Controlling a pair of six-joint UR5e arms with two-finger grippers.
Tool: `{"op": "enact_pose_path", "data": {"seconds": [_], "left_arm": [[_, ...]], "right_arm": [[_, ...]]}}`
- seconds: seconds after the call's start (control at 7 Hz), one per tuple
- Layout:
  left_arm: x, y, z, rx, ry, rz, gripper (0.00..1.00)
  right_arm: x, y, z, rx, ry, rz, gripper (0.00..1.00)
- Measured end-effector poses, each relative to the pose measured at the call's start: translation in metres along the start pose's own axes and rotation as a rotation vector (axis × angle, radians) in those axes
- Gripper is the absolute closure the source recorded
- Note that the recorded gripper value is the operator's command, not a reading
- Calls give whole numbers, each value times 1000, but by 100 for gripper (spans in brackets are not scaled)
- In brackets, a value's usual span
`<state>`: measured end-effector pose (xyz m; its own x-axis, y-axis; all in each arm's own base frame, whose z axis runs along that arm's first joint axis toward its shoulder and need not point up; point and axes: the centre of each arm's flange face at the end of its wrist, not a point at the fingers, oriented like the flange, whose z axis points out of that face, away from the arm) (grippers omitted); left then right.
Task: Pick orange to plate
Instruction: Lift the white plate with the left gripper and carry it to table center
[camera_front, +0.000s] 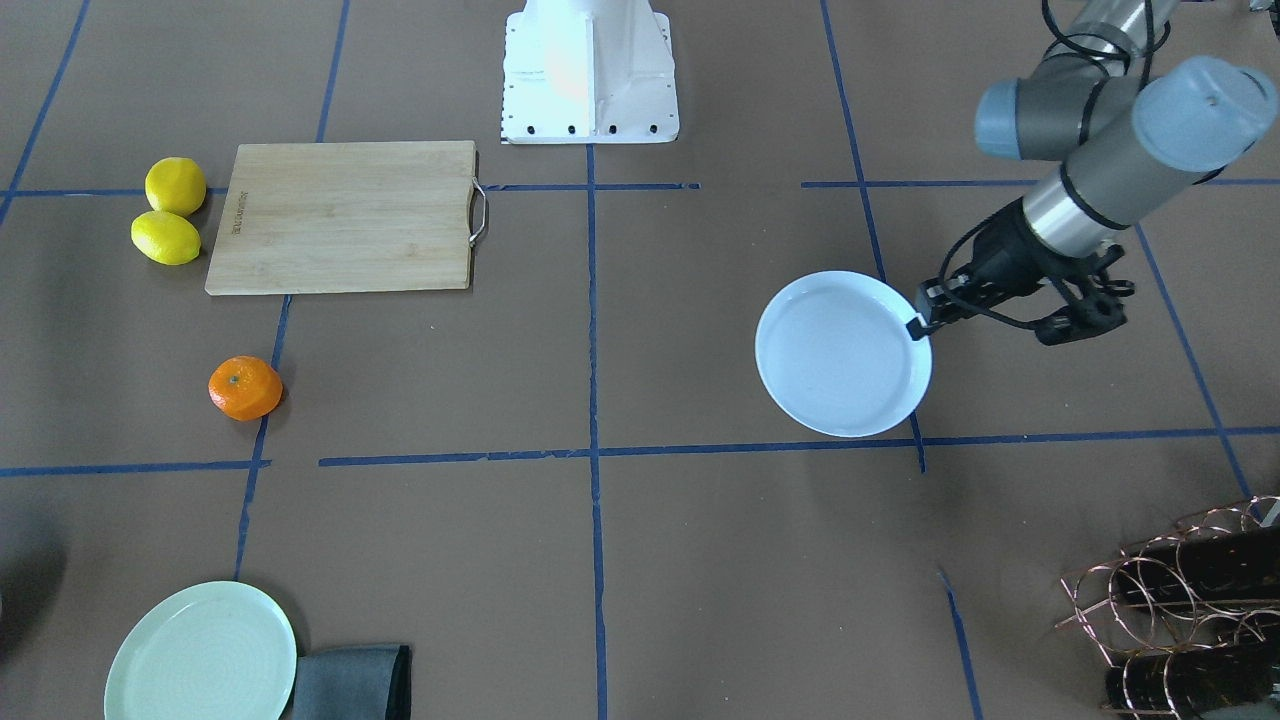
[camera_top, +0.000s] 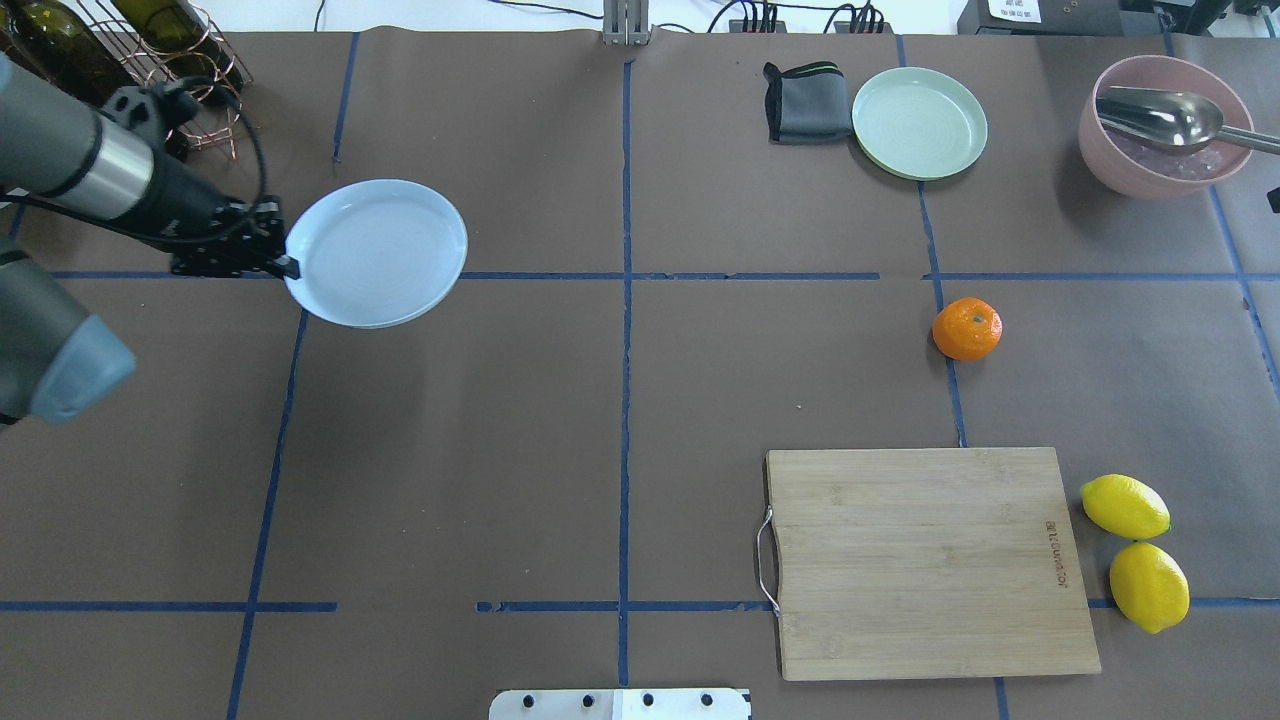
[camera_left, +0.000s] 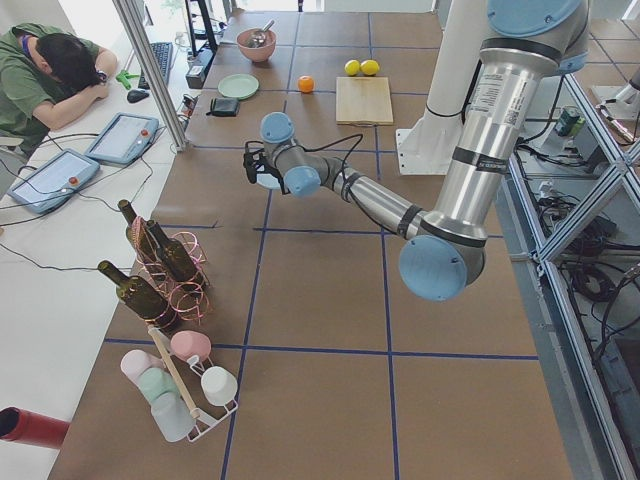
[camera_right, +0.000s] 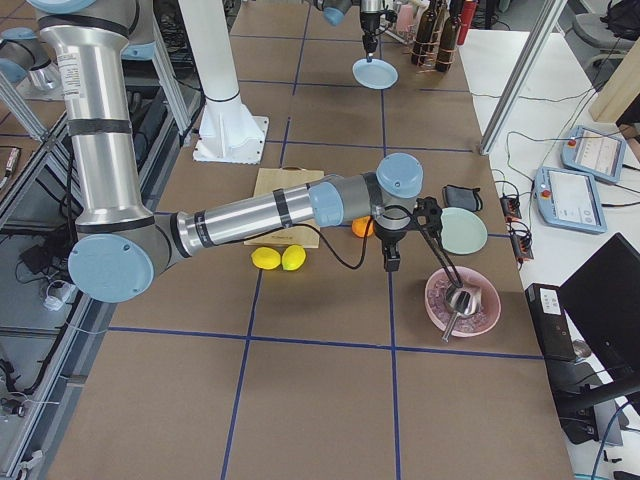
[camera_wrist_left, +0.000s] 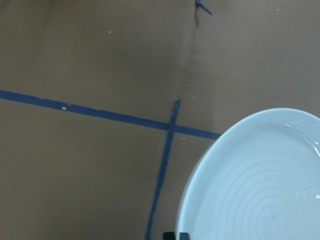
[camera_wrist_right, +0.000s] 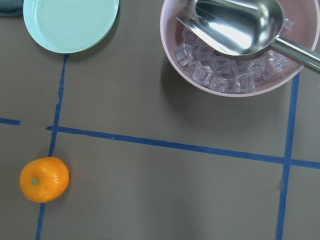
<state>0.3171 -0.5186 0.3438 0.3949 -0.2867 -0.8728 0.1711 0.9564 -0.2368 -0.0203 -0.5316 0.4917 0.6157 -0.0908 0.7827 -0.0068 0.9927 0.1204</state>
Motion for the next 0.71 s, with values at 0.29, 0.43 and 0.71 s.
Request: {"op": "enact_pose_path", "data": {"seconds": [0.29, 0.43, 0.71], "left_arm": [[84, 68, 66, -40, 16, -71, 100], [109, 100, 95, -33, 17, -92, 100], [136, 138, 140, 3, 23, -126, 100]], "right_arm": [[-40, -1, 4, 7, -9, 40, 0], [-55, -2, 9, 10, -17, 54, 0], [-90, -7, 22, 19, -33, 82, 0]]}}
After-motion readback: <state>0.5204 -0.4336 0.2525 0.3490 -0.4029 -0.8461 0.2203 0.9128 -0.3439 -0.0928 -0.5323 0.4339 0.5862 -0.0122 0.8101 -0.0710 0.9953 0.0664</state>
